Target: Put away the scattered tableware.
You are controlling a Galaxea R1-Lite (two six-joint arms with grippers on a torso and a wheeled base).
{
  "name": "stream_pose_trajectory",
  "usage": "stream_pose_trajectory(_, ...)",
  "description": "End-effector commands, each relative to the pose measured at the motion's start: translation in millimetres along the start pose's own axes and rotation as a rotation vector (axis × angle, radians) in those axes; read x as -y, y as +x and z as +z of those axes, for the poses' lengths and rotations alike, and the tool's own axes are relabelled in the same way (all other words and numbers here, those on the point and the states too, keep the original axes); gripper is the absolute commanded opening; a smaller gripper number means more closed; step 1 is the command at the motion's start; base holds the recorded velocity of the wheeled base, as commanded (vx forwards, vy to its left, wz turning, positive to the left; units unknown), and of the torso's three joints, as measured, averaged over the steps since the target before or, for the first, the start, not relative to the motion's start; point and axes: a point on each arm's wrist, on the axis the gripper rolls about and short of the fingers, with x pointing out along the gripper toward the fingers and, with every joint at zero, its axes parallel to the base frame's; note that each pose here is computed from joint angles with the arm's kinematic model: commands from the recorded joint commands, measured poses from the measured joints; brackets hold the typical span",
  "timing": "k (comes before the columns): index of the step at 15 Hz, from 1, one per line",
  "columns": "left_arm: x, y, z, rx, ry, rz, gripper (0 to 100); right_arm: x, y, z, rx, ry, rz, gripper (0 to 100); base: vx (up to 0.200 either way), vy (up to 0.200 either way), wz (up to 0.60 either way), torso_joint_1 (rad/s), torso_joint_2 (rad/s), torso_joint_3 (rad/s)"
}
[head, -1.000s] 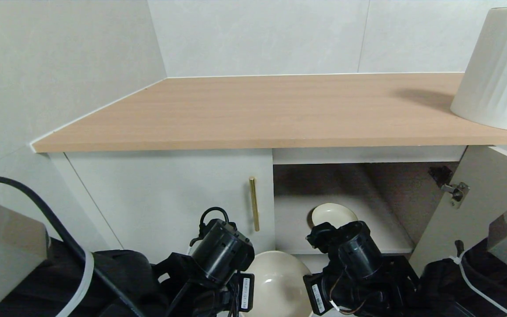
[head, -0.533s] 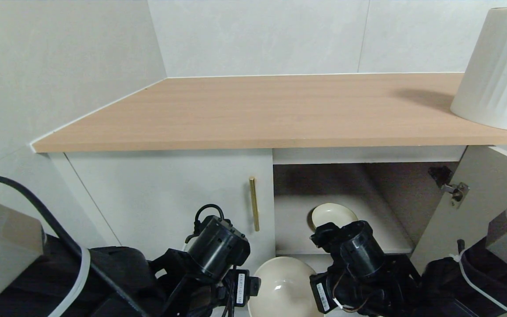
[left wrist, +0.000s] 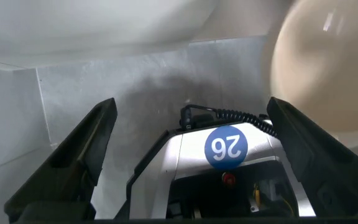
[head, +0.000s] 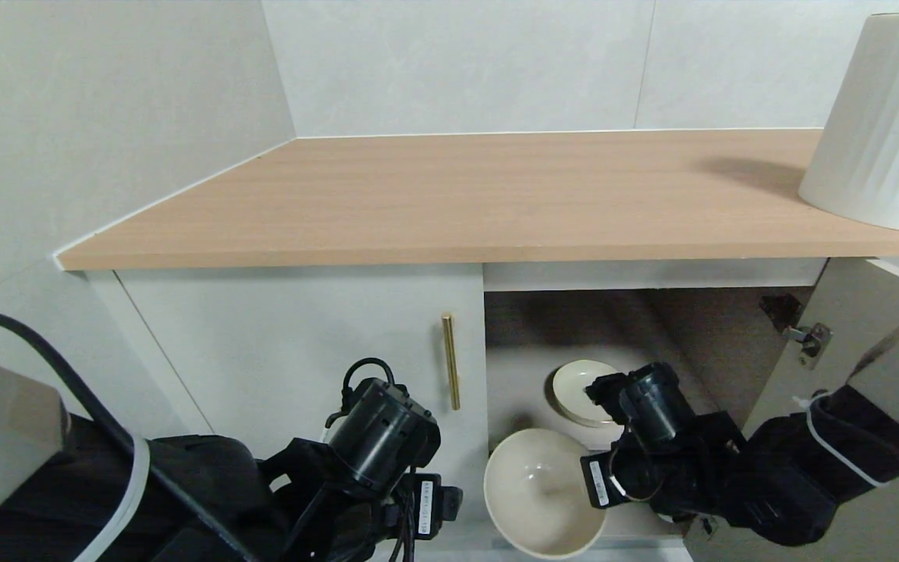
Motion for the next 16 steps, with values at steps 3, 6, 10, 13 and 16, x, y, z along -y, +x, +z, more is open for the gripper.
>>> stream_pose_trajectory(3,-0.4,-2.7,0.9,0.006,-0.002,-0.004,100,19.1,15.2,34.9,0.046,0.239,-0.069,0,0.000,0.000,0.00,0.000,0.00,0.000)
stream_pose_trajectory(6,-0.4,-2.7,0.9,0.006,-0.002,-0.004,100,31.0,26.6,51.1,0.096,0.360,-0.165,0,0.000,0.000,0.00,0.000,0.00,0.000)
stream_pose_trajectory(10,-0.4,-2.7,0.9,0.006,-0.002,-0.004,100,40.5,34.8,63.1,0.158,0.468,-0.221,0,0.000,0.000,0.00,0.000,0.00,0.000)
stream_pose_trajectory(13,-0.3,-2.3,0.7,0.005,-0.002,-0.003,100,48.6,38.8,66.5,0.176,0.492,-0.252,0,0.000,0.000,0.00,0.000,0.00,0.000)
stream_pose_trajectory(16,-0.4,-2.7,0.9,0.006,-0.002,-0.004,100,60.6,47.8,72.1,0.207,0.537,-0.305,0,0.000,0.000,0.00,0.000,0.00,0.000)
